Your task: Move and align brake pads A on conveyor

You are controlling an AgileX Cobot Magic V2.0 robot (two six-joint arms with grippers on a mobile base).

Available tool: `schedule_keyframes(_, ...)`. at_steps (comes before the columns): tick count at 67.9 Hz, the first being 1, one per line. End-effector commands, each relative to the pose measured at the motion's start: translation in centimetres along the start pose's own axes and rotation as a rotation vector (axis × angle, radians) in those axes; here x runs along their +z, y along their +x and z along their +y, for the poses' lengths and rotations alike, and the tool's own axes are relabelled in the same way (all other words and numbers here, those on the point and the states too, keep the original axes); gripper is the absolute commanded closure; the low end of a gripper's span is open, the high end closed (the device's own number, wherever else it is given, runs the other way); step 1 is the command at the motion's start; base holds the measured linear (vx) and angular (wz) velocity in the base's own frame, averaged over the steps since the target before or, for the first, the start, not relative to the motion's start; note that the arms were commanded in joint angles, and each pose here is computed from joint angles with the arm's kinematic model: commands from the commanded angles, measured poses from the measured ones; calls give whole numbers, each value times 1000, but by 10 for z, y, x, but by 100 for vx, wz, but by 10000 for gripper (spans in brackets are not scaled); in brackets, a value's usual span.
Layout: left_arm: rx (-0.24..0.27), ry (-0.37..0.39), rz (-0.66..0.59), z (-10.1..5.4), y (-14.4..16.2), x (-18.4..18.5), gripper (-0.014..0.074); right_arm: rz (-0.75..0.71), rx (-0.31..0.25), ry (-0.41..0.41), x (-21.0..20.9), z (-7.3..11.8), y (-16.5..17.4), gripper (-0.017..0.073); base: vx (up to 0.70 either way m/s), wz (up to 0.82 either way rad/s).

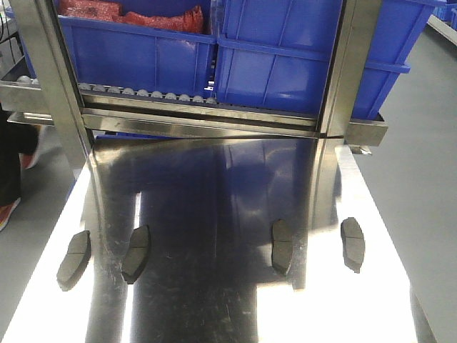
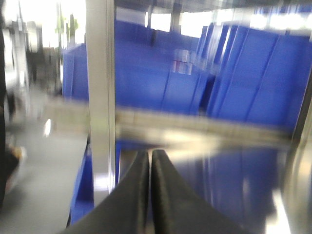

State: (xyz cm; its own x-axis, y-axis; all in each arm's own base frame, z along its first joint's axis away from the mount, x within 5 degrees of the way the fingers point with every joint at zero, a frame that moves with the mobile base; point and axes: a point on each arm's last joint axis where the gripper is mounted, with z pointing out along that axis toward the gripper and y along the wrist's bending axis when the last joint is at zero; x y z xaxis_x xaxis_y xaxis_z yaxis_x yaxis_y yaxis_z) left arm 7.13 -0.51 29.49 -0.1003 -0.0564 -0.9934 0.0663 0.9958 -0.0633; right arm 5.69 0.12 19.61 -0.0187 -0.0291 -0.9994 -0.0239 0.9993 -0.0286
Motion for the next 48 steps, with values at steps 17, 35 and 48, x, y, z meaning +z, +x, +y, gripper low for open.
schedule_keyframes(17,-19,-30,392,0,-4,41,599,-73,-15,4,-1,0,-3,571,0,0)
schedule_keyframes(35,-31,-36,506,0,6,43,598,-73,-15,4,-1,0,-3,571,0,0)
schedule_keyframes(48,-29,-37,534,0,8,43,545,-73,-15,4,-1,0,-3,571,0,0)
